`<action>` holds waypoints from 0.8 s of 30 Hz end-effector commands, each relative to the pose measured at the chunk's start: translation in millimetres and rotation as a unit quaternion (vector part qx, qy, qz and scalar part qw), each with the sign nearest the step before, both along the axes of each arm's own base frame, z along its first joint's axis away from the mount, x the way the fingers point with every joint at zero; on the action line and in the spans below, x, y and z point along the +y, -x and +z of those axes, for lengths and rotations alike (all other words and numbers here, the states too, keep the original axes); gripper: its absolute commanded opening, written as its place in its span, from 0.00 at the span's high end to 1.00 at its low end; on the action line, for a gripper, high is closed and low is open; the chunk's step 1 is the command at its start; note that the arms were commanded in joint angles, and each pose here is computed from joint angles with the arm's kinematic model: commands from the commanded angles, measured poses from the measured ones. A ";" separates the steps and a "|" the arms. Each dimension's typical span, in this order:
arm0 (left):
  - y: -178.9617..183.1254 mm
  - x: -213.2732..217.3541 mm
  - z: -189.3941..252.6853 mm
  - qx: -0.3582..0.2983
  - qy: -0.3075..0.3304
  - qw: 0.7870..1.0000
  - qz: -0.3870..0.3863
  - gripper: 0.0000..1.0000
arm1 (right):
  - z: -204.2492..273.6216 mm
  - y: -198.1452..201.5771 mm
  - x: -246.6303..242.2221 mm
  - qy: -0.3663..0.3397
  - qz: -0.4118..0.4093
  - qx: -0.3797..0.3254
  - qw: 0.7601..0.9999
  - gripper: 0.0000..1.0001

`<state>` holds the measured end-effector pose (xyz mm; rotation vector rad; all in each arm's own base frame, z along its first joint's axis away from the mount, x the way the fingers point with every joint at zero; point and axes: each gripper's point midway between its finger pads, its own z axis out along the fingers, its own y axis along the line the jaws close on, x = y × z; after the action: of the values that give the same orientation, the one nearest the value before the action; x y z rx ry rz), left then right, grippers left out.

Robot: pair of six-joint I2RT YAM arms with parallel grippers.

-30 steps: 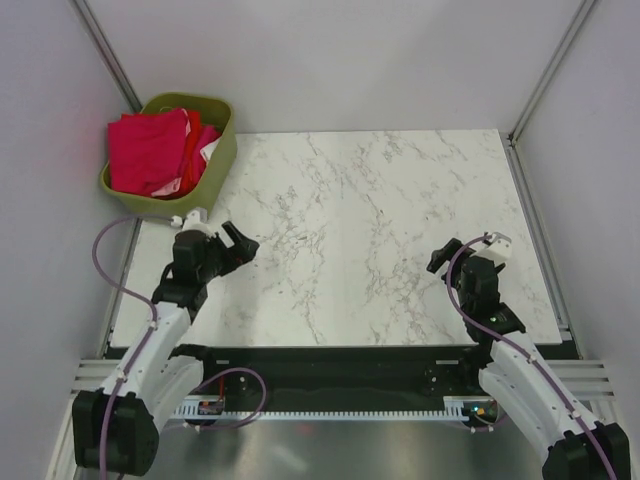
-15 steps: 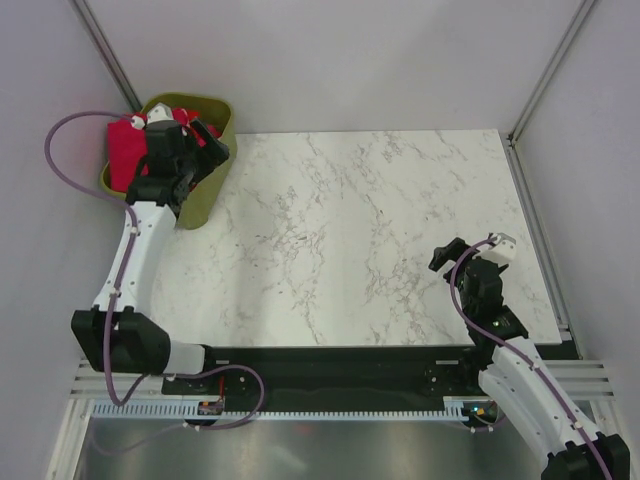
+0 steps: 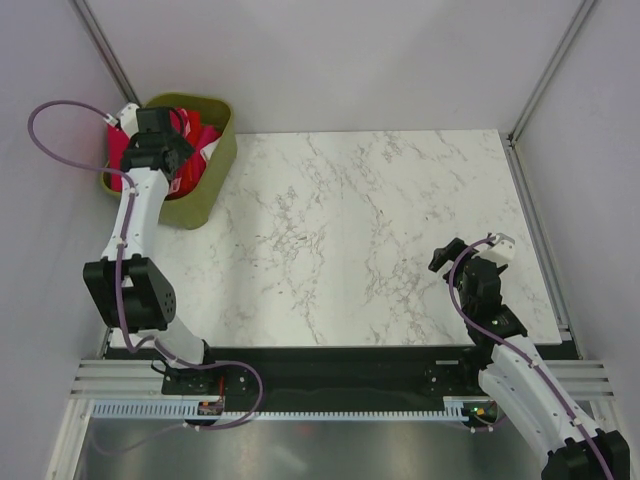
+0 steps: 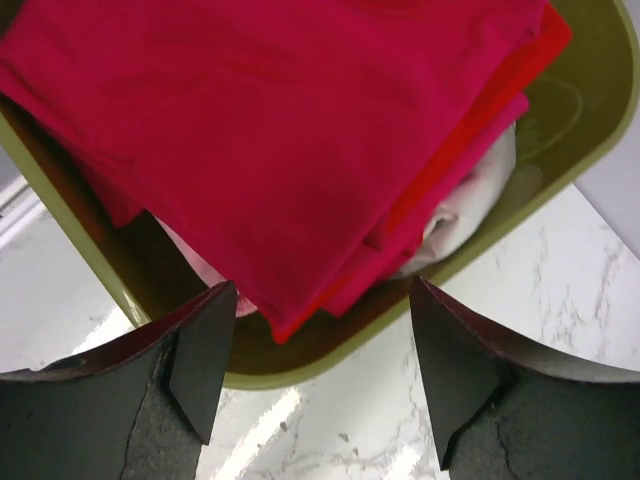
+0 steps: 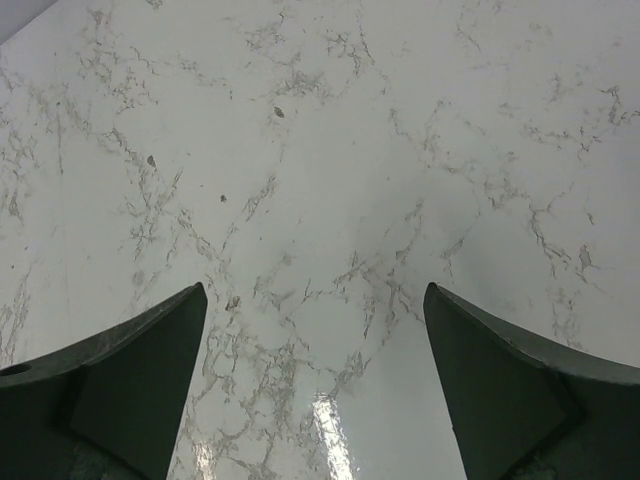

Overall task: Fold and stack the t-shirts
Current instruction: Grab the tshirt from the pile

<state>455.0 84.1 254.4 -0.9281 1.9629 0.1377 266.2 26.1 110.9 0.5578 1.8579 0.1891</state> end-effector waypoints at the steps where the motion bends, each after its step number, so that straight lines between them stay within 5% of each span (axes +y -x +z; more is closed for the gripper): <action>1: -14.4 22.9 12.5 0.004 -0.058 0.998 0.030 0.22 | 16.5 -5.1 -2.5 -0.004 -0.012 -0.021 1.000 0.02; 4: -21.8 22.8 2.1 0.023 -0.067 0.997 0.014 0.24 | 16.2 -5.0 -2.1 -0.005 -0.012 -0.020 1.000 0.02; 7: -27.5 24.6 -12.1 0.041 -0.070 0.997 0.011 0.43 | 15.9 -4.7 -2.4 -0.005 -0.012 -0.020 1.000 0.02; 12: -31.8 23.8 -20.9 0.051 -0.070 0.996 0.001 0.51 | 16.6 -3.9 -3.6 -0.005 -0.016 -0.022 1.000 0.02; 16: -32.6 21.6 -9.8 0.040 -0.069 0.997 -0.008 0.98 | 15.9 -3.8 -3.8 -0.005 -0.016 -0.020 1.000 0.02; 24: -0.4 2.5 103.5 -0.133 -0.001 0.991 0.016 0.98 | 14.1 -5.1 -3.3 -0.003 -0.016 -0.015 1.000 0.02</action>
<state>473.8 98.4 252.7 -0.8813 1.9859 0.2386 265.7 23.8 109.7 0.5666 1.8588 0.1757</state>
